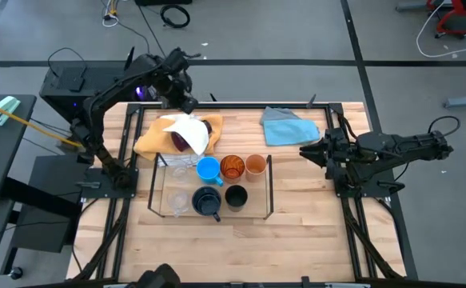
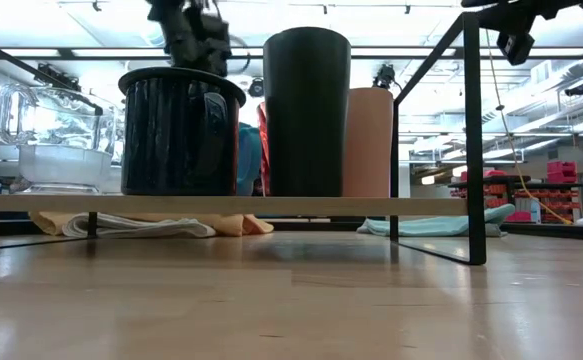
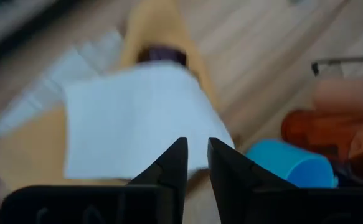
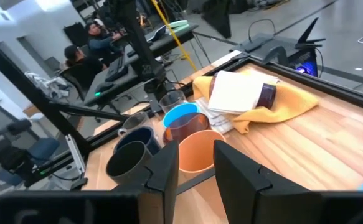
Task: Stack small to large cups/mugs on shelf
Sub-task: Remove the white towel from the top of the purple cup
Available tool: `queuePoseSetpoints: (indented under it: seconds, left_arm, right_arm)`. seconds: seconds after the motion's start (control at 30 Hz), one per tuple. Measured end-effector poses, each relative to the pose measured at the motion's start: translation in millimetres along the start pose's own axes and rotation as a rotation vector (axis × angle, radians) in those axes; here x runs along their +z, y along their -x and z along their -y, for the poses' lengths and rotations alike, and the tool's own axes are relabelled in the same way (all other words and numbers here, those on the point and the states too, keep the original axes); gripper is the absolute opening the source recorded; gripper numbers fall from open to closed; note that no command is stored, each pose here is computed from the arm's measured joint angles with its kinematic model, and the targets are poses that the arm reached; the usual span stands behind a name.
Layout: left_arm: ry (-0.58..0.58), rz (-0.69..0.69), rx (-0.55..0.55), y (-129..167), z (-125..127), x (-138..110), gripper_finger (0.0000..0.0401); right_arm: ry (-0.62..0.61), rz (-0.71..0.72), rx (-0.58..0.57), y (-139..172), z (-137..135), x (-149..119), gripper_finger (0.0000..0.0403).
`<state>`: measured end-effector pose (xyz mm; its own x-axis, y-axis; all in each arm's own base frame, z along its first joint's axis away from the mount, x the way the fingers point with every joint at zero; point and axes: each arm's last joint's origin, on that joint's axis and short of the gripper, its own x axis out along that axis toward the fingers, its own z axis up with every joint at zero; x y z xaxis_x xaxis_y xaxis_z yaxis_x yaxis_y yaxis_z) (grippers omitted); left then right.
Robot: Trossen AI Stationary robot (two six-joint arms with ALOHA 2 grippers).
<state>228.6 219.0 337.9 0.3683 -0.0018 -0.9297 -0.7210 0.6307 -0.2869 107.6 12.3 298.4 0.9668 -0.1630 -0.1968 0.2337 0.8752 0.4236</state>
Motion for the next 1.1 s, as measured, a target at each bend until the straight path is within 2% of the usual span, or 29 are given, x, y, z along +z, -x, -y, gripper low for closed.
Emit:
queuePoseSetpoints:
  seconds: [0.13, 0.3, 0.57, 0.93, 1.1]
  left_arm:
    - [0.02, -0.095, -0.047, -28.5, -6.3, -9.8, 0.0077]
    - [0.038, -0.106, -0.014, -47.1, 2.4, -14.5, 0.0089]
    - [-0.001, -0.11, 0.052, -51.5, 17.3, -18.6, 0.0121]
    - [-0.069, -0.126, 0.084, -52.0, 18.9, -21.0, 0.02]
    - [-0.115, -0.116, 0.17, -52.2, 15.9, -20.2, 0.0232]
  right_arm:
    - [0.001, 0.002, -0.003, 0.0, 0.1, 0.0, 0.0107]
    - [0.006, 0.001, -0.001, 0.0, 0.0, 0.0, 0.0107]
    - [0.025, -0.048, -0.003, 0.1, 1.6, -3.9, 0.0107]
    - [0.03, -0.085, 0.036, 0.3, 1.0, -5.8, 0.0107]
    - [0.02, -0.079, 0.039, 0.2, 0.6, -5.1, 0.0107]
